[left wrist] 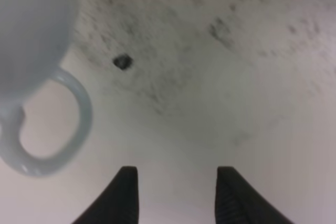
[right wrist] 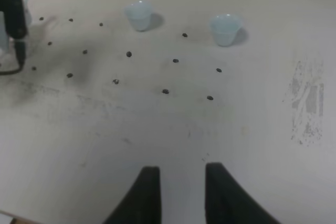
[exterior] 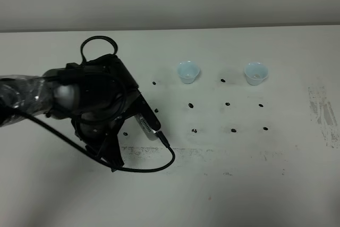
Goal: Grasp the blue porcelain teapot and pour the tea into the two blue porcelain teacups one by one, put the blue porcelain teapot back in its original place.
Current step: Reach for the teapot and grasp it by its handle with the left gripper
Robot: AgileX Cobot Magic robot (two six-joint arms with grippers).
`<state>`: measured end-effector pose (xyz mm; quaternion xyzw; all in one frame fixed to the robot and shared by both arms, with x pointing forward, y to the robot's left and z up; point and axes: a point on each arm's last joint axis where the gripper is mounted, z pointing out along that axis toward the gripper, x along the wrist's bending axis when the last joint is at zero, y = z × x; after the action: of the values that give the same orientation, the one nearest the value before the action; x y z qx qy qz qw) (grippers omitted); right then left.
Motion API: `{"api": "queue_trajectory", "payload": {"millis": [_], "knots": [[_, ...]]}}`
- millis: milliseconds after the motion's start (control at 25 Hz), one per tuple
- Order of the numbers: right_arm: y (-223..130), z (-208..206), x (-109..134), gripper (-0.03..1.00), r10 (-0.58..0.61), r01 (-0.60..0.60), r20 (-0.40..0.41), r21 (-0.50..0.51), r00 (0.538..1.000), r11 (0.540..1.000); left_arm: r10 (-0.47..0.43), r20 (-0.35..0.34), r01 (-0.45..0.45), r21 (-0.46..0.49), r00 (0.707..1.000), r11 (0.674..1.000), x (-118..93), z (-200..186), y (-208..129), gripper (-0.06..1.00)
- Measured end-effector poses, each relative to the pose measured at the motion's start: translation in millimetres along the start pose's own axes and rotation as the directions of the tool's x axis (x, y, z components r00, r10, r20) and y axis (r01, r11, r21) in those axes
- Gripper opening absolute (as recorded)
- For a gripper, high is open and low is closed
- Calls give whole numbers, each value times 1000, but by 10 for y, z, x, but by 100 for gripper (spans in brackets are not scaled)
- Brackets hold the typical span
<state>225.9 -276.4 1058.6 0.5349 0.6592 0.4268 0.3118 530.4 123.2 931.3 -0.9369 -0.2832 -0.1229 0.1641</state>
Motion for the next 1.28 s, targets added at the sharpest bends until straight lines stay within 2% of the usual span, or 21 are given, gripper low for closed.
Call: {"api": "queue_trajectory", "payload": {"millis": [200,360,640,920,1280], "knots": [[0,0,0,24,0,0,0,0,1000,1000,-38,9,39,-137,999,990,35,-6,-293,37],[1,0,3,24,2,-2,-4,-1,1000,1000,-68,11,69,-246,998,967,118,31,-275,37],[6,-1,24,24,14,-14,-27,-6,1000,1000,14,-32,-25,-356,999,934,131,12,-178,30],[13,-3,54,24,30,-31,-60,-12,998,999,54,-48,-68,-352,997,933,133,13,-180,26],[15,-3,57,24,32,-33,-63,-14,998,999,58,-26,-63,-254,998,965,162,202,-215,26]]}}
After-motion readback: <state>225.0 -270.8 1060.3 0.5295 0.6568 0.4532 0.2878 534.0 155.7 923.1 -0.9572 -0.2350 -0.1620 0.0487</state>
